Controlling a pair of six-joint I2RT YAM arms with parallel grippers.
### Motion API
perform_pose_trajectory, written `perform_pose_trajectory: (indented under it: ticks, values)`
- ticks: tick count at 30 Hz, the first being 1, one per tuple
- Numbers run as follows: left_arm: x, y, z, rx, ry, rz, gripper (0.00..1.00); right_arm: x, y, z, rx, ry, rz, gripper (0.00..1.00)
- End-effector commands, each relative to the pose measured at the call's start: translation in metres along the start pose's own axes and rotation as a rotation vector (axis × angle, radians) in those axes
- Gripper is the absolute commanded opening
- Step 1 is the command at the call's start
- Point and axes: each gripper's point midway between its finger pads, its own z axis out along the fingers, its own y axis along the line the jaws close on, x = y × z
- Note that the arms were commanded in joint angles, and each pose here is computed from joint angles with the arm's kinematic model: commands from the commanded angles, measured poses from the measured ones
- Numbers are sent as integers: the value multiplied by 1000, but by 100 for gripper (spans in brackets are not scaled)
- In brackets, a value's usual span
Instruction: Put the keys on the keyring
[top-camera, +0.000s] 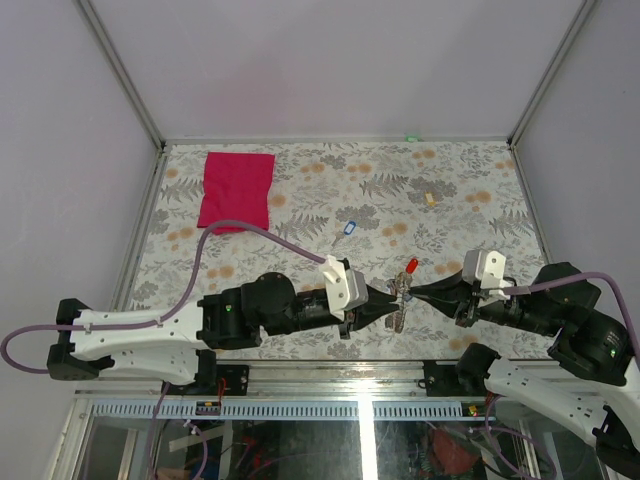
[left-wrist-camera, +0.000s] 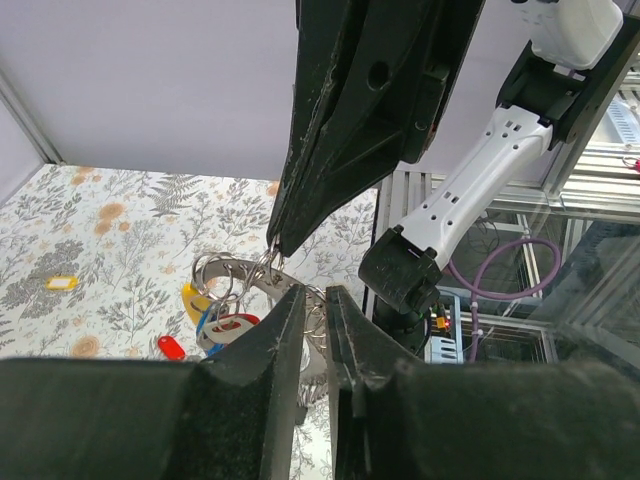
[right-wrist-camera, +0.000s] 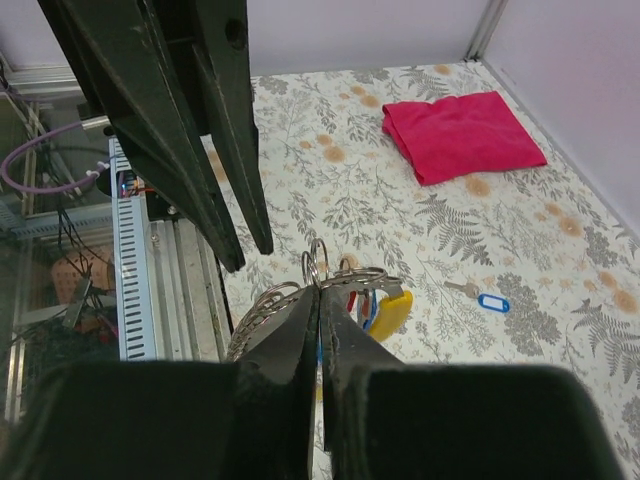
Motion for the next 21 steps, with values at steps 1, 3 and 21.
perform_pose_trajectory:
  ticks: [1,3,21]
  values:
    - [-27,-2,3,11,-75,14,14,-30,1,-1,-16,-114,-54,0]
    - [-27,-1,4,6,-70,14,14,-31,3,-1,-28,-121,-55,0]
    - [-25,7,0,-38,-63,14,13,-33,9,-4,-57,-138,-71,0]
